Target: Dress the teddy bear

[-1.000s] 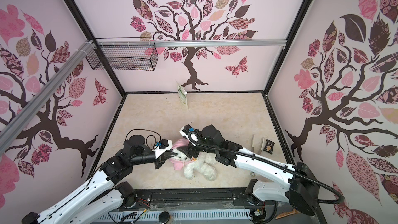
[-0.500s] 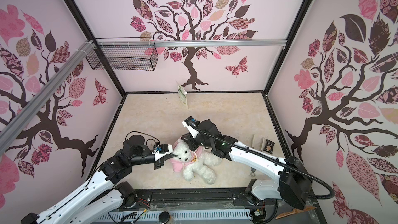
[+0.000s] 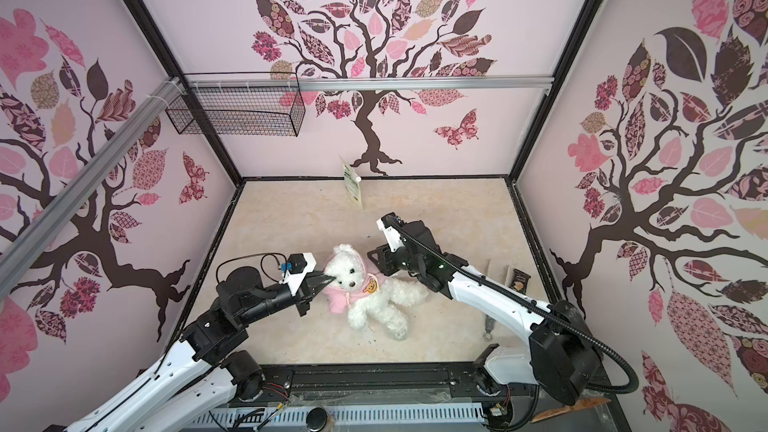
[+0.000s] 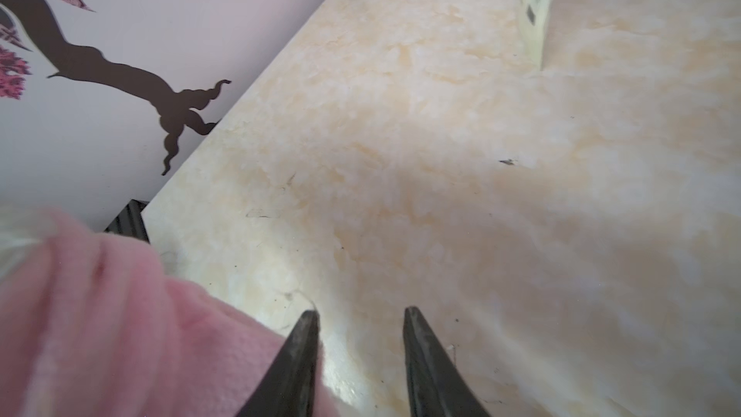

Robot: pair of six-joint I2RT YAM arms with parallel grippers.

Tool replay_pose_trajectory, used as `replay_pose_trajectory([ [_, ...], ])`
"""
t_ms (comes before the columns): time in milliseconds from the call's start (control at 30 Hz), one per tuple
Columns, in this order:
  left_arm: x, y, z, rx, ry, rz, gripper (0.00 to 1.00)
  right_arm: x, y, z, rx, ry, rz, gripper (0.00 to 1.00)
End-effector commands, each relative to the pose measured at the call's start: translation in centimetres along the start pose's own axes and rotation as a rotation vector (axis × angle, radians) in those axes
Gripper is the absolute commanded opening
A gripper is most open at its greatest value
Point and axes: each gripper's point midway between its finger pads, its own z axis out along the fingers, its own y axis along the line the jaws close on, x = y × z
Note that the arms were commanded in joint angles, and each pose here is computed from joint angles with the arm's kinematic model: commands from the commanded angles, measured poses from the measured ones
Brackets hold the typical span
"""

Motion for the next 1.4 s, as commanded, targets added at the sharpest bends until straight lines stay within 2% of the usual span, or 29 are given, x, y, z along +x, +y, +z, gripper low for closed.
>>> replay_pose_trajectory([
  [0, -0.8, 3.1, 0.5, -0.164, -0.054, -0.228, 0.00, -3.4, 1.7, -3.3, -0.023, -0.129, -0.069, 0.50],
  [133, 1.2, 6.2, 1.1, -0.345, 0.007, -0.468, 0.00, -4.3, 5.4, -5.4, -0.123, -0.231, -0.089, 0.57],
  [367, 0.5, 7.0, 1.4, -0.360, -0.138, -0.870, 0.00, 0.7, 12.3, -3.5, -0.288, -0.166, -0.045, 0.61],
  [533, 1.1, 7.2, 1.6, -0.379, -0.141, -1.011, 0.00, 3.4, 16.8, -1.7, -0.439, -0.111, 0.023, 0.62],
  [667, 1.5, 7.3, 1.7, -0.377, -0.152, -1.065, 0.00, 4.1, 16.0, 0.9, -0.397, -0.097, 0.097, 0.62],
  [833, 1.4, 6.9, 1.8, -0.353, -0.154, -1.084, 0.00, 3.5, 14.1, 3.2, -0.283, -0.151, 0.157, 0.64],
  [967, 1.7, 6.6, 1.9, -0.341, -0.145, -1.097, 0.00, 2.7, 13.5, 4.3, -0.245, -0.192, 0.198, 0.63],
  [1067, 1.9, 6.6, 1.9, -0.339, -0.141, -1.096, 0.00, 2.0, 12.9, 4.8, -0.217, -0.217, 0.207, 0.58],
  [1133, 1.9, 6.5, 1.9, -0.337, -0.140, -1.094, 0.00, 1.8, 11.9, 5.1, -0.190, -0.225, 0.225, 0.49],
  [1267, 2.0, 6.4, 2.0, -0.331, -0.134, -1.086, 0.00, 1.4, 11.4, 5.2, -0.243, -0.232, 0.266, 0.38],
  [1300, 2.1, 6.4, 2.0, -0.331, -0.133, -1.086, 0.00, 1.3, 11.7, 5.1, -0.258, -0.231, 0.258, 0.39],
  [1367, 2.2, 6.4, 2.1, -0.330, -0.133, -1.084, 0.00, 1.2, 12.5, 5.2, -0.288, -0.209, 0.228, 0.45],
])
